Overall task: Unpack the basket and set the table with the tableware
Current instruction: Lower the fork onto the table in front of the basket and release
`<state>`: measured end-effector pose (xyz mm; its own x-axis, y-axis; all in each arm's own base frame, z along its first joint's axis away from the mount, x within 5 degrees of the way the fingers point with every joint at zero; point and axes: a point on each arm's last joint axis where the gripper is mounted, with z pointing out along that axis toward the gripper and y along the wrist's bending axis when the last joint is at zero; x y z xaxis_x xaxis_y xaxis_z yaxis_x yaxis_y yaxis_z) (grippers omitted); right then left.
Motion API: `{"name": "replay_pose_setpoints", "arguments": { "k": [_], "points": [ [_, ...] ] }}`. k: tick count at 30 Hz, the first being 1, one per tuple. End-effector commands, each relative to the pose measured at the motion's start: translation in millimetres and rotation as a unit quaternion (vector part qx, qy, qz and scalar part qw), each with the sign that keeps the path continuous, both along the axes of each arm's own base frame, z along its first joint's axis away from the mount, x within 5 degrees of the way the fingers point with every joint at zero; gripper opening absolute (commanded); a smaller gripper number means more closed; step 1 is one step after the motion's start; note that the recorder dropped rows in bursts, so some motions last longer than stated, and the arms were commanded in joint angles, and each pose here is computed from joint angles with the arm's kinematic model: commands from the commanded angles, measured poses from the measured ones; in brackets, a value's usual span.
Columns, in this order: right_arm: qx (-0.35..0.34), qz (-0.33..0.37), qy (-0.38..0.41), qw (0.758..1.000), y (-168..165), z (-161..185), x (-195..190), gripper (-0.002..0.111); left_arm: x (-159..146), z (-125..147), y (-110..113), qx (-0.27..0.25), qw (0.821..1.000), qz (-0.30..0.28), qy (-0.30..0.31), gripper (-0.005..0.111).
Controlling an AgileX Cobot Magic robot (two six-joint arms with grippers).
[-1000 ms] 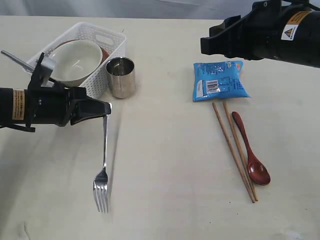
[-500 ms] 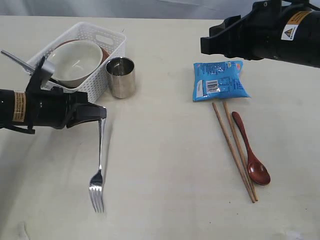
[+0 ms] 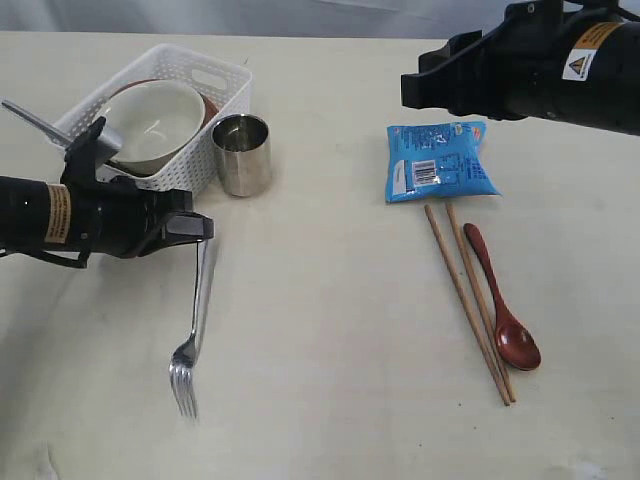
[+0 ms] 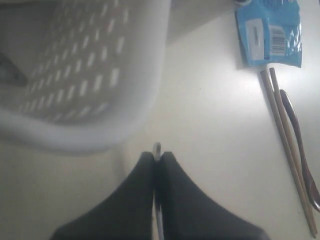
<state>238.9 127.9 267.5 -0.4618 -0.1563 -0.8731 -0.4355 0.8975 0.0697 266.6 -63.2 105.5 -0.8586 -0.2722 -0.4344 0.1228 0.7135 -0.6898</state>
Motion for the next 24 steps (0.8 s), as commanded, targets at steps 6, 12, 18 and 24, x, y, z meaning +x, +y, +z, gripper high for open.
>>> {"name": "replay_pose_setpoints", "arguments": {
  "k": [6,12,18,24],
  "points": [
    [-0.001,0.002,-0.003,1.000,0.3,0.8,-0.4,0.036,7.3,-1.3,6.0,0.024,0.999,0.045,-0.008,0.000],
    [-0.001,0.002,-0.003,1.000,0.3,0.8,-0.4,0.036,7.4,-1.1,6.0,0.030,0.999,0.039,-0.016,0.000],
    [-0.001,0.002,-0.003,1.000,0.3,0.8,-0.4,0.036,8.3,-0.9,6.6,0.035,0.998,0.039,-0.024,0.000],
    [-0.001,0.002,-0.002,1.000,0.2,0.6,-0.4,0.036,8.6,-1.6,7.7,0.042,0.998,0.042,-0.025,0.000]
  ]
}}
